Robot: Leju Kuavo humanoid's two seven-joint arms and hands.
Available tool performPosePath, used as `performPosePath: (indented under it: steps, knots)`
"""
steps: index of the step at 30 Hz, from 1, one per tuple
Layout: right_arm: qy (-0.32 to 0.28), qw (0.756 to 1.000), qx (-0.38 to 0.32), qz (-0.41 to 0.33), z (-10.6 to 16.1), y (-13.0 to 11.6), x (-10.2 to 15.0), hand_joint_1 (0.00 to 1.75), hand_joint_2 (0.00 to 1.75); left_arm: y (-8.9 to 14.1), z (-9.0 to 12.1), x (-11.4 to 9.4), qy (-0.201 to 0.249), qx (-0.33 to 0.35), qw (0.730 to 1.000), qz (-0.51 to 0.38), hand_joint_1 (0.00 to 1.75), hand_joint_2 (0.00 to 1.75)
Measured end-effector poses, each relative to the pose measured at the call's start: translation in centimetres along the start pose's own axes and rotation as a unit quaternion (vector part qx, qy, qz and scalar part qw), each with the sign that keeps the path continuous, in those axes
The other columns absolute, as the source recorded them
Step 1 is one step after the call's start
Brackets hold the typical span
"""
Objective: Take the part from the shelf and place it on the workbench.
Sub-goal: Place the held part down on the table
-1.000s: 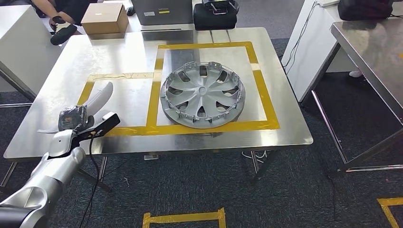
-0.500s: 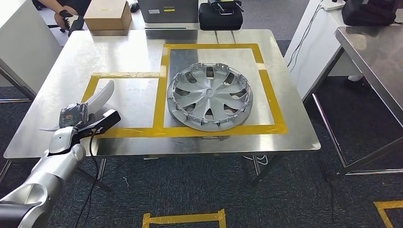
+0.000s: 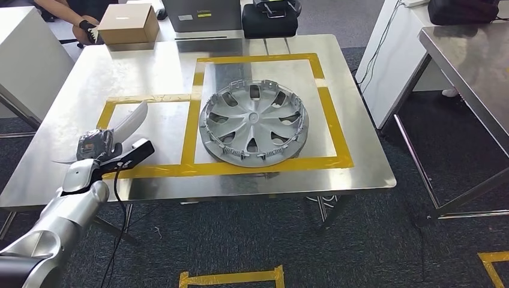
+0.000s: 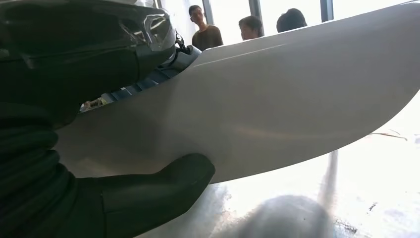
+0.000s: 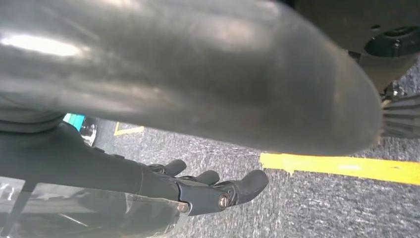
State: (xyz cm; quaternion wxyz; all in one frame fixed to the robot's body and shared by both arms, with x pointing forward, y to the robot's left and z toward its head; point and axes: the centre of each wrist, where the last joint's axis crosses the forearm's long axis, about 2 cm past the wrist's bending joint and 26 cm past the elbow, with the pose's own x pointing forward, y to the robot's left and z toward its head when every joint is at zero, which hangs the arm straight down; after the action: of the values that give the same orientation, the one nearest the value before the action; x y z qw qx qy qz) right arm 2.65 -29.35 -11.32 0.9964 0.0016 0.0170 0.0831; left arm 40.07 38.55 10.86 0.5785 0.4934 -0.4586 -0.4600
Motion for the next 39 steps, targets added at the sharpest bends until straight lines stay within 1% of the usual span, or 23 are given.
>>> performPosePath:
  steps: [7,12,23,29,32,36,39]
  knots:
    - [-0.003,1.0,0.005,0.004,0.0,0.1,0.0,0.0,0.0,0.5,-0.4,0.5,-0.016,0.0,1.0,-0.006,1.75,1.75]
    - [-0.003,1.0,0.005,0.007,0.0,0.0,-0.1,0.0,0.0,0.7,-0.6,1.8,-0.033,0.0,0.999,-0.004,1.75,1.75]
    - [-0.002,1.0,0.001,0.012,0.0,-0.2,-0.2,0.0,0.0,0.3,-0.5,3.7,-0.058,-0.009,0.998,0.001,1.75,1.75]
    - [-0.005,1.0,-0.002,0.018,0.0,-0.3,0.1,0.0,0.0,0.3,-0.5,4.5,-0.07,-0.012,0.997,0.002,1.75,1.75]
    - [-0.006,1.0,-0.001,0.02,0.0,-0.3,0.1,0.0,0.0,0.0,-0.3,4.9,-0.076,-0.019,0.997,0.003,1.75,1.75]
    - [-0.008,1.0,-0.001,0.02,0.1,-0.2,0.4,0.0,0.0,0.1,-0.4,5.4,-0.081,-0.018,0.997,0.002,0.0,1.75]
    - [-0.01,1.0,0.0,0.021,0.1,0.0,0.6,0.0,0.0,0.4,-0.6,5.8,-0.083,-0.013,0.997,0.0,0.0,1.75]
